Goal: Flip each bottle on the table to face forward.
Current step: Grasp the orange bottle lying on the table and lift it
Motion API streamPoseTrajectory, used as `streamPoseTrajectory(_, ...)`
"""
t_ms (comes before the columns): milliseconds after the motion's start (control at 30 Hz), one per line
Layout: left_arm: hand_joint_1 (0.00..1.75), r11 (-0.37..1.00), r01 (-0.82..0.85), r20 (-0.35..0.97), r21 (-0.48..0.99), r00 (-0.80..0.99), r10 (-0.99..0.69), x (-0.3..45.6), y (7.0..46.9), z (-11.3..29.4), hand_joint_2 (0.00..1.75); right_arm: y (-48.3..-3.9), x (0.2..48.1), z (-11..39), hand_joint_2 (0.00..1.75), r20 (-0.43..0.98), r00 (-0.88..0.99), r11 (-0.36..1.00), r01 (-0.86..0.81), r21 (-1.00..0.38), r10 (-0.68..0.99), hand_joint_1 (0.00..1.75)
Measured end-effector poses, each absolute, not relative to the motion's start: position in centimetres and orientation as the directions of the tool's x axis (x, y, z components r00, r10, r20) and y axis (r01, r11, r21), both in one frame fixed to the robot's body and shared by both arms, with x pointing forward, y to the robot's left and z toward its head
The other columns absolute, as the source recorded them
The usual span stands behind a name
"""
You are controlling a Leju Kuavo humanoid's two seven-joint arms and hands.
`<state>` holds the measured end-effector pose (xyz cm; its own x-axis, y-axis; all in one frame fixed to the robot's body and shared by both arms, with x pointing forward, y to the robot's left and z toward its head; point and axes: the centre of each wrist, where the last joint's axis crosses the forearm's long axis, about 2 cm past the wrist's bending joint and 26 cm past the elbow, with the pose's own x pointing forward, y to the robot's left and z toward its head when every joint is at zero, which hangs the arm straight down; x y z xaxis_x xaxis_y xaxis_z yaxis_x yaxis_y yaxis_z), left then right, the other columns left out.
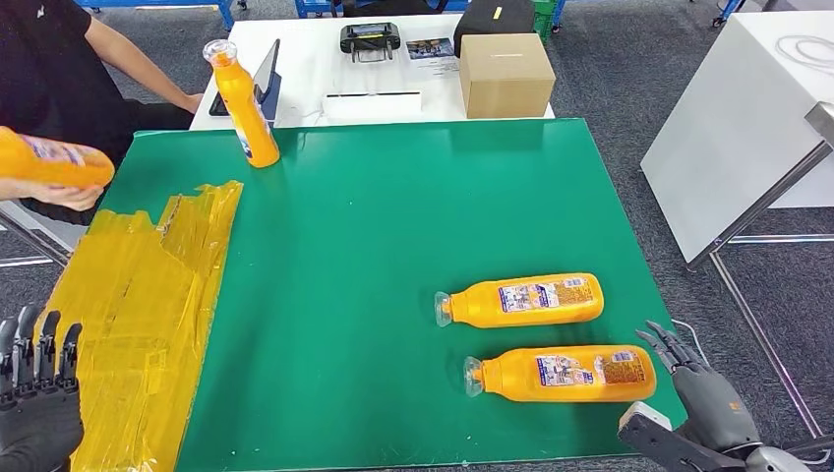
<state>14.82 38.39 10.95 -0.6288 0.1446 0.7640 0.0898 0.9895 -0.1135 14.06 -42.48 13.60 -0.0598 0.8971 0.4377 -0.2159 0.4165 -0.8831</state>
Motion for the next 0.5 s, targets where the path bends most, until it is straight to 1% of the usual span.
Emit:
streamPoseTrajectory(333, 0.00, 0.987, 0.101, 0.751, -0.124, -0.641, 0.160, 15.6, 38.6, 11.2, 0.00, -43.4, 14.9, 12.8, 1.75, 0.397, -0.020, 0.377, -0.272, -0.886, 0.918, 0.00)
streamPoseTrajectory(500, 0.00, 0.986, 0.106, 0.748, -0.125, -0.643, 0.164, 16.1, 38.6, 11.2, 0.00, -42.8, 15.5, 11.6, 1.75, 0.381, -0.019, 0.358, -0.302, -0.884, 0.925, 0.00)
